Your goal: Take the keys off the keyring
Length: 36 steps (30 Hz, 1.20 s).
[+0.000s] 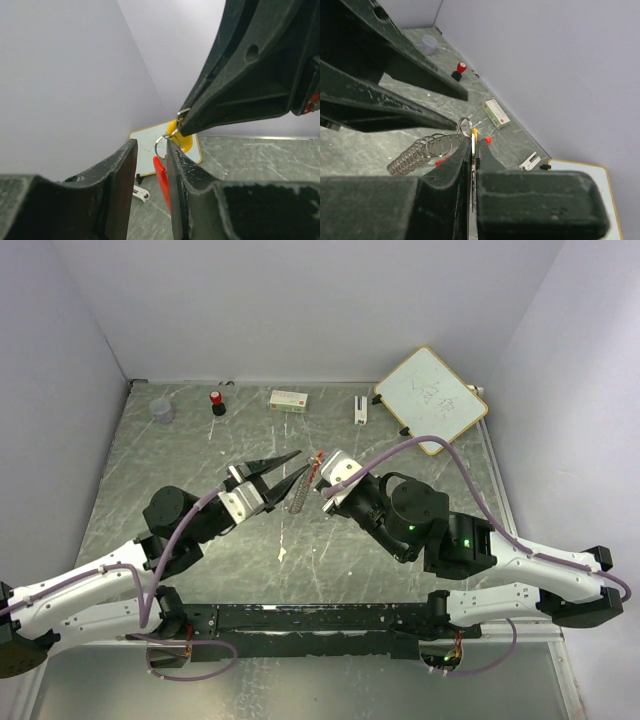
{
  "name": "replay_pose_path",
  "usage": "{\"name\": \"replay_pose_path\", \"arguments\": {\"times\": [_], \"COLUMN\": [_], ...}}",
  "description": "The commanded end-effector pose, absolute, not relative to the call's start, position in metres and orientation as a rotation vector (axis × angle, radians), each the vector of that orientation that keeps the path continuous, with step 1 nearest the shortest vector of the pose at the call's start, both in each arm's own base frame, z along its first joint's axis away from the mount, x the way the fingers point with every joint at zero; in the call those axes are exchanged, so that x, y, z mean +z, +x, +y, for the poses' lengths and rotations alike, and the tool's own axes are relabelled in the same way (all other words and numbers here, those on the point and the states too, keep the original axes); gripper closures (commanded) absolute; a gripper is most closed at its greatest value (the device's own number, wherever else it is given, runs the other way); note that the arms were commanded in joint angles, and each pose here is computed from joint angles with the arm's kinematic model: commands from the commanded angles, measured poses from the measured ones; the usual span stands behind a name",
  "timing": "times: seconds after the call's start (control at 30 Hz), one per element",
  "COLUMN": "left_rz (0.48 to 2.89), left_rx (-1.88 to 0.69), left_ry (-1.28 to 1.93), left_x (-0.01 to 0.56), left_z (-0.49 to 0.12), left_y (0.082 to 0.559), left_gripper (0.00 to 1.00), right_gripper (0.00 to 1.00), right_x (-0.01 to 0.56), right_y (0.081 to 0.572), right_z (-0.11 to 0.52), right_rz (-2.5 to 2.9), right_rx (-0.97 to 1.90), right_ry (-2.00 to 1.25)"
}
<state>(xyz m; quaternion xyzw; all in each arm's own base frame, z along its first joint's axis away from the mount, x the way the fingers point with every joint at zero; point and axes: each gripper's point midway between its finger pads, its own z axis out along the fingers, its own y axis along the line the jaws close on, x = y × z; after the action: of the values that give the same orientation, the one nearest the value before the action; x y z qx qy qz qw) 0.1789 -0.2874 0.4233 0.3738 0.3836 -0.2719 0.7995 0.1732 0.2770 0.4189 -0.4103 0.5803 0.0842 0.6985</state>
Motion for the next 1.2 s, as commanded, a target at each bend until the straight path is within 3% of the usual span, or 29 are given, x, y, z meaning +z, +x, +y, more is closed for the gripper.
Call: {"name": "replay_pose_path", "arguments": {"times": [0.0,1.17], "left_rz": [0.775,0.828], "left_rx": [-0.623,-0.561], "left_ry": [0.818,0.845], "left_x": [0.430,0.415], "left_z": [-0.294,-0.299], "left_y": [0.172,0.186], "left_gripper": [0.59,0.65], "right_gripper": [1.00,1.00], "right_x": [0.428,0.430], "right_y": [0.171,0.164], "right_z": [0.275,0.275], "right_rz": [1.281,1.245], "right_rx": [0.219,0.262], "right_ry": [-0.889,-0.910]}}
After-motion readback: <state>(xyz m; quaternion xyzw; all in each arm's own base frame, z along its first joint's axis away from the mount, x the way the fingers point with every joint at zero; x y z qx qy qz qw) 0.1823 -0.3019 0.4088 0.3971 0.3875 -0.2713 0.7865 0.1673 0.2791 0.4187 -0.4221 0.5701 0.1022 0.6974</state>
